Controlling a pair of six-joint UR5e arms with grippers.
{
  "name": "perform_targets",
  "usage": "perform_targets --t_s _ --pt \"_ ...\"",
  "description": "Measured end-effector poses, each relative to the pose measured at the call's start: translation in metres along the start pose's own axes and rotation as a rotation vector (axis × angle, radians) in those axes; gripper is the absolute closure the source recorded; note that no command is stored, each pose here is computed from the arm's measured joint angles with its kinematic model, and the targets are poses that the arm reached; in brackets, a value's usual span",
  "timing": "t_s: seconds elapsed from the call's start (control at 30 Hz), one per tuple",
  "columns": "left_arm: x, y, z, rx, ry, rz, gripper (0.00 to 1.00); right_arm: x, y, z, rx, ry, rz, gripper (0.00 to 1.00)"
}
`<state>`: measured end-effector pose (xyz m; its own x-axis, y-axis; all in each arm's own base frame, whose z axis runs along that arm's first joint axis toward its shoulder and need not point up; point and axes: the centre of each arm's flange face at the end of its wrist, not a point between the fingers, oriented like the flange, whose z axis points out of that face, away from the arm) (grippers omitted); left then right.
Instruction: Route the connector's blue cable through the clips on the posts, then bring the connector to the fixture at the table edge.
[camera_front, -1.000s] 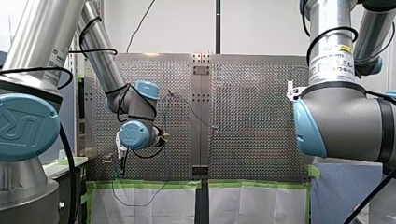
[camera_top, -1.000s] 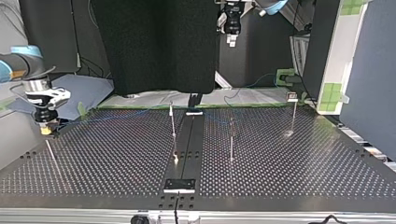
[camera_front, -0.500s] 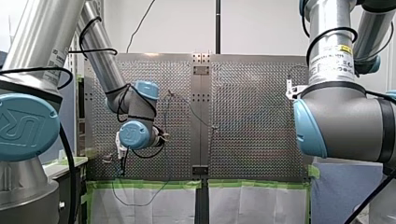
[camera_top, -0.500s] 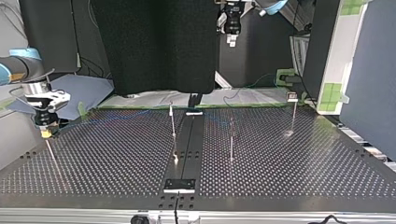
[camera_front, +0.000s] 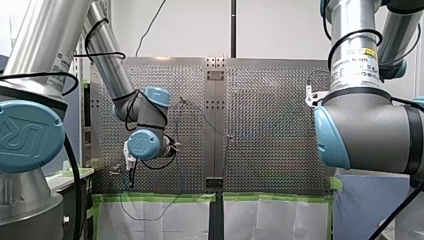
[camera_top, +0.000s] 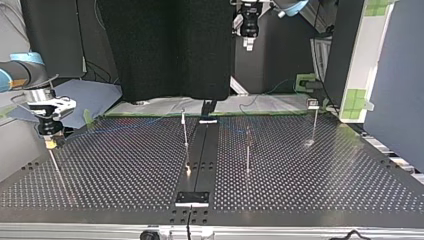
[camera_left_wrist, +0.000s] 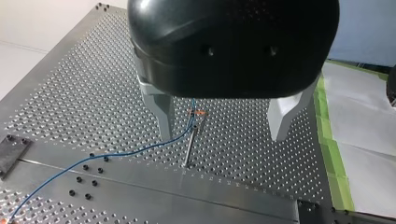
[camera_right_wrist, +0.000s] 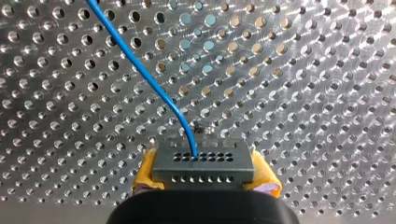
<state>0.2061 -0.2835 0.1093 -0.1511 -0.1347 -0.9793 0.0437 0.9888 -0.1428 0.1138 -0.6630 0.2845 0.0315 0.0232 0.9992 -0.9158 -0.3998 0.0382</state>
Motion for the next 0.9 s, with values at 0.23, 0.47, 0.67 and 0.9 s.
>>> perform_targets --t_s 0.23,0.47,0.67,0.9 --pt "-0.0005 0.0004 0.0014 -0.003 -0.002 0.0 0.02 -0.0007 0.0001 0.0004 0.003 0.002 -0.003 1.0" --pt "-0.0013 0.0 0.0027 -0.004 -0.003 0.001 0.02 -0.0013 0.0007 0.0011 0.001 0.007 -0.006 1.0" --pt "-0.0017 -0.0006 0.0034 -0.004 -0.004 0.0 0.02 -0.0018 0.0005 0.0021 0.002 0.013 -0.009 1.0" --pt "-0.0018 -0.0007 0.0035 -0.004 -0.004 0.0 0.02 -0.002 -0.0011 0.0036 0.009 0.02 -0.007 0.87"
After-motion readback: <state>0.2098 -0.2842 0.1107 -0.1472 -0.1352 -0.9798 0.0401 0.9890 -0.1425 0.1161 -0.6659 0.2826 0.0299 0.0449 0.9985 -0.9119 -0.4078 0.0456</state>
